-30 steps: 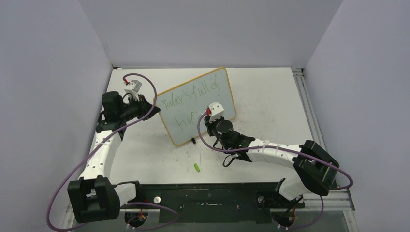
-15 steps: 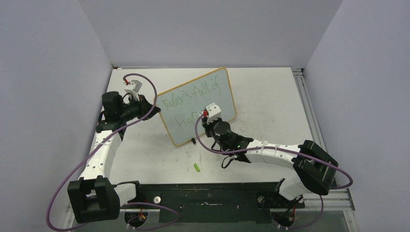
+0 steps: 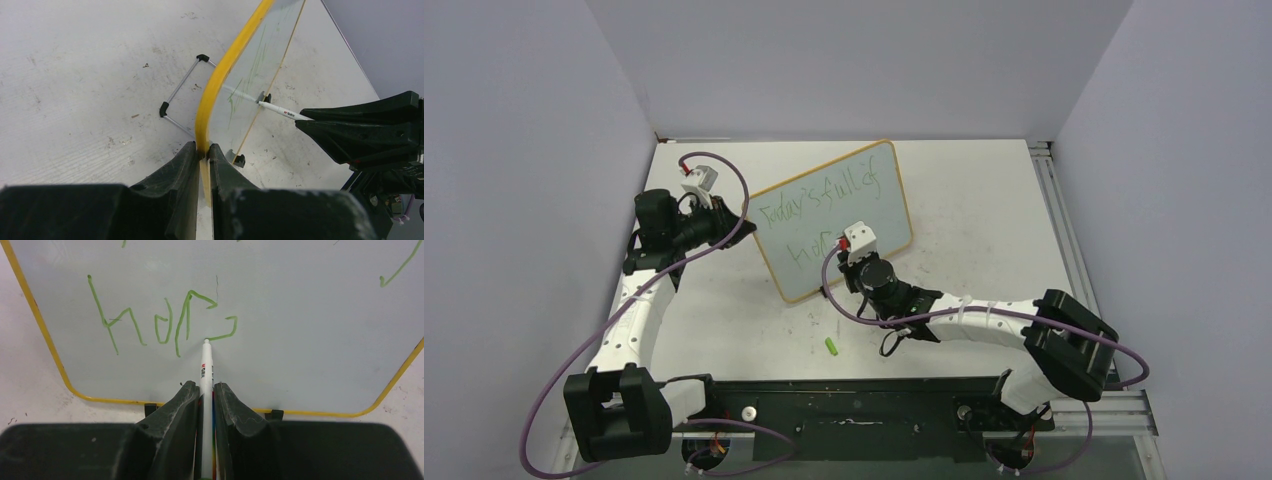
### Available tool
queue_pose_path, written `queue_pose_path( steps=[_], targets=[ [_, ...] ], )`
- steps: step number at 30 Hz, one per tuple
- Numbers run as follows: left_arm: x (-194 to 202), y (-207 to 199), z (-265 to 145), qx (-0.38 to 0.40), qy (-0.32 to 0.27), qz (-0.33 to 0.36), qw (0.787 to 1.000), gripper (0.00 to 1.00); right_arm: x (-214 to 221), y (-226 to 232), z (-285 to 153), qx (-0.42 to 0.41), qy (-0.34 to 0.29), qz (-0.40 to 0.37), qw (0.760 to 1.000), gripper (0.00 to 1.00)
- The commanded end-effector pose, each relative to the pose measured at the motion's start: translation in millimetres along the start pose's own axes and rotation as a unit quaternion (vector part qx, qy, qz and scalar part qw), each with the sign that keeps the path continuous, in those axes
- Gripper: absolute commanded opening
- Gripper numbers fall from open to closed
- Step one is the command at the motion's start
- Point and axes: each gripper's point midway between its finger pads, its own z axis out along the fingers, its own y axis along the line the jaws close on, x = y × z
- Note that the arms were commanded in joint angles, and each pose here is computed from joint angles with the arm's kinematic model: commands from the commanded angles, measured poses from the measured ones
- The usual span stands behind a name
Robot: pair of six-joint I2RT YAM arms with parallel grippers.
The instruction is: Write a sentence on the whiteboard
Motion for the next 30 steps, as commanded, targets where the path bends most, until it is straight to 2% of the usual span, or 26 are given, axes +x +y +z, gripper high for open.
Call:
queue_pose_path(
  steps=[1, 16, 30],
  targets=[
    [-15.6, -4.4, -3.2, 0.000, -0.020, 0.027, 0.999, 0.00, 4.8, -3.6, 1.7, 0.015, 0.000, 0.009, 1.000, 0.05],
    [-14.9, -3.5, -2.9, -0.001, -0.019, 0.026, 0.999, 0.00, 21.7, -22.8, 3.8, 0.033, 0.019, 0.018, 0.999, 0.05],
    [-14.7, -4.4, -3.2, 0.000, -0.019, 0.026, 0.999, 0.00, 9.4, -49.0, 6.7, 0.065, 0.008, 0.015, 0.998, 0.05]
  ],
)
